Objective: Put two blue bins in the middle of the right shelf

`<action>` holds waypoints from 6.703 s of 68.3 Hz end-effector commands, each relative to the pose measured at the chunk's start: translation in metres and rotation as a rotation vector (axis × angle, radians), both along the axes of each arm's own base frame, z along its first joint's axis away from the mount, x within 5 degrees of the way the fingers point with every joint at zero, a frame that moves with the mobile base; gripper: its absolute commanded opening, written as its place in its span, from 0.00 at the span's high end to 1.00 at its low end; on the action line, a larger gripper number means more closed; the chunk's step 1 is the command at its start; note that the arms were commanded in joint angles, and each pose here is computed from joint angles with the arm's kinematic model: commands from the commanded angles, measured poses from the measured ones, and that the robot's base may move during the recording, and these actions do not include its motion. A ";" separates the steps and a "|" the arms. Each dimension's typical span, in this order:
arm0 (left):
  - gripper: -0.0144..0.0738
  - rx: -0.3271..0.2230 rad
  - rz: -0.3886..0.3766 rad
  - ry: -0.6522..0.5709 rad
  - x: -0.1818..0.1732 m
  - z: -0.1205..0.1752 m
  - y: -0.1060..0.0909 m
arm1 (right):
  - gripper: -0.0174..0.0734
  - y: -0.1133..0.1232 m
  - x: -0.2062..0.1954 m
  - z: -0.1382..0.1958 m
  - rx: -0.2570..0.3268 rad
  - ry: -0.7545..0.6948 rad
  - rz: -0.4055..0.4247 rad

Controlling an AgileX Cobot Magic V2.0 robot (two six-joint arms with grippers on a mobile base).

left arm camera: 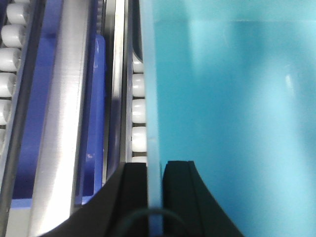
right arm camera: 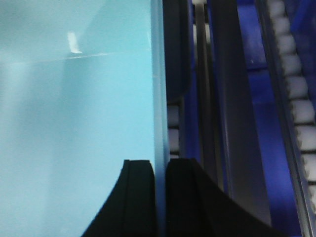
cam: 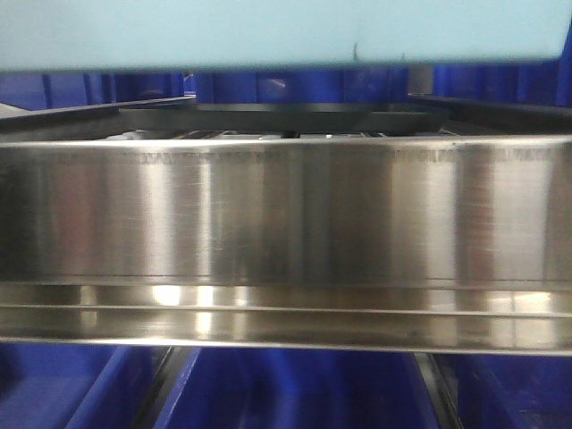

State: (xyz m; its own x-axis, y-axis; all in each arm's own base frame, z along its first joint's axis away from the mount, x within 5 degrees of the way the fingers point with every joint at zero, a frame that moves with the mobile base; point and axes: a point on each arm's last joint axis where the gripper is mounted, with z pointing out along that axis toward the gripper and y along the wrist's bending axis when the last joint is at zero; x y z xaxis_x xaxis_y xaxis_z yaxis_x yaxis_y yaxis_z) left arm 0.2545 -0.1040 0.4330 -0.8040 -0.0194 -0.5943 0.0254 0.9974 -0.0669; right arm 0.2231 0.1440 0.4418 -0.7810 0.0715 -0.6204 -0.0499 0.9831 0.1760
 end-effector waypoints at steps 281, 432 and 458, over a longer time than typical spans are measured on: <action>0.96 -0.042 0.034 -0.372 -0.013 0.050 0.017 | 0.99 0.010 0.005 0.047 0.056 -0.397 0.086; 0.96 -0.034 0.036 -0.376 -0.013 0.050 0.018 | 0.99 0.010 0.005 0.047 0.056 -0.397 0.086; 0.96 -0.034 0.036 -0.376 -0.013 0.050 0.018 | 0.99 0.010 0.005 0.047 0.056 -0.397 0.086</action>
State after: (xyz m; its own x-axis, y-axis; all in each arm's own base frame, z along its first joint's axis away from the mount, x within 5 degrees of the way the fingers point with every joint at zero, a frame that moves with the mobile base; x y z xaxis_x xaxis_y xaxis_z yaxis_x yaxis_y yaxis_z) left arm 0.2451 -0.0867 0.4674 -0.6186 -0.0600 -0.7834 -0.0159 0.9978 -0.0639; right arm 0.2285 0.1555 0.4771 -0.5543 0.0439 -0.8311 -0.1780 0.9692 0.1700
